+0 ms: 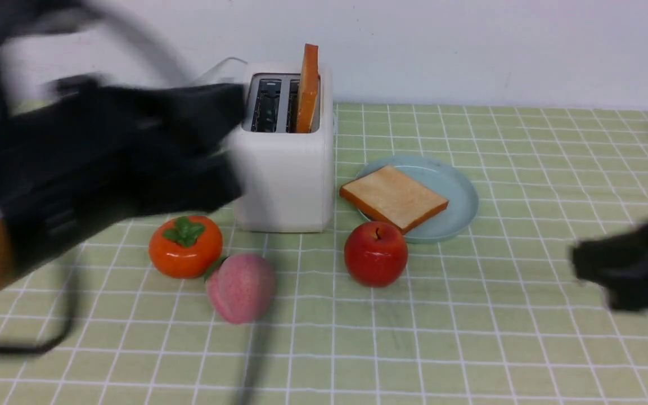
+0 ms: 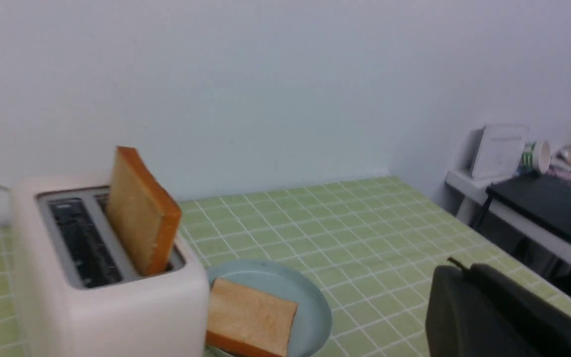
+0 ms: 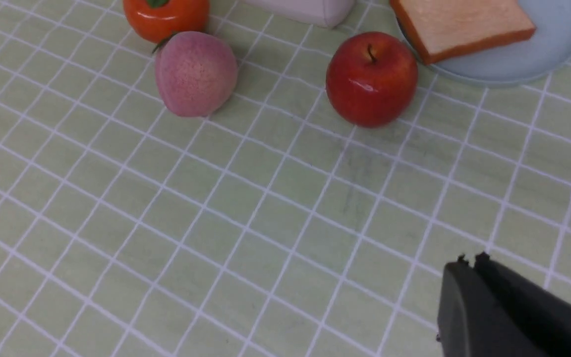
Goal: Take toasted bread from bread machine on green coffee tablecloth place on plate.
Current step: 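Grasp the toast slice in the toaster and pull it up out of the slot with the right gripper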
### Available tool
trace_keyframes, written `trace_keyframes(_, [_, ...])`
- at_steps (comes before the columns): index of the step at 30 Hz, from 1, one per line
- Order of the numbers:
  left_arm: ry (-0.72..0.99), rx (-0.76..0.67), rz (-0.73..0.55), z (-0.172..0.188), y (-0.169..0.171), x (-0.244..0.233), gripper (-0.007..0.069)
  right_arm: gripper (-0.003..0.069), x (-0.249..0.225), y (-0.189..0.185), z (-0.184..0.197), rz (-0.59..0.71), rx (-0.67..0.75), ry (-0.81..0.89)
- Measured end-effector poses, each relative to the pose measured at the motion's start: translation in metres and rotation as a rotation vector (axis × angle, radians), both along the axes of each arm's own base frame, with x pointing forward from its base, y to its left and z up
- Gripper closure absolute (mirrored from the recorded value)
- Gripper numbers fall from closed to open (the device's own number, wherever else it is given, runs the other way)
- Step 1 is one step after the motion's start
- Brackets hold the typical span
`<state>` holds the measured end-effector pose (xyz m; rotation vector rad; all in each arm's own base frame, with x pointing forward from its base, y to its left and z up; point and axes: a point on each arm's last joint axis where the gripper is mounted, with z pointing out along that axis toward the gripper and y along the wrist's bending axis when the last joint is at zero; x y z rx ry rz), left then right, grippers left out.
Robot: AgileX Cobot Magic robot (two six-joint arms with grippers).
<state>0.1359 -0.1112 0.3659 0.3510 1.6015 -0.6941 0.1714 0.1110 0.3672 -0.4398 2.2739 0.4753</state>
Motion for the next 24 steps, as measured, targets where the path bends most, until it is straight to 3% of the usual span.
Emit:
trace_keyframes(6, [-0.162, -0.161, 0.108, -0.022, 0.069, -0.065, 0.0638, 0.0643, 0.083, 0.056, 0.012, 0.075, 0.020, -0.010])
trace_keyframes(10, [-0.209, -0.240, 0.175, -0.035, 0.091, -0.081, 0.0638, 0.0637, 0.120, 0.080, 0.028, 0.085, 0.062, -0.055])
trace_keyframes(13, [-0.198, -0.242, 0.187, -0.040, 0.092, -0.081, 0.0638, 0.0634, 0.135, 0.089, 0.032, 0.086, 0.074, -0.071])
trace_keyframes(19, [-0.099, -0.068, 0.119, -0.055, 0.066, -0.060, 0.0638, 0.0599, 0.181, 0.115, 0.020, 0.043, 0.141, -0.111])
trace_keyframes(22, [-0.028, 0.015, 0.044, -0.065, 0.048, -0.050, 0.0638, 0.0552, 0.202, 0.124, 0.011, -0.008, 0.198, -0.132])
trace_keyframes(24, [0.023, 0.075, 0.010, -0.074, 0.037, -0.042, 0.0638, 0.0484, 0.218, 0.128, 0.004, -0.037, 0.226, -0.148])
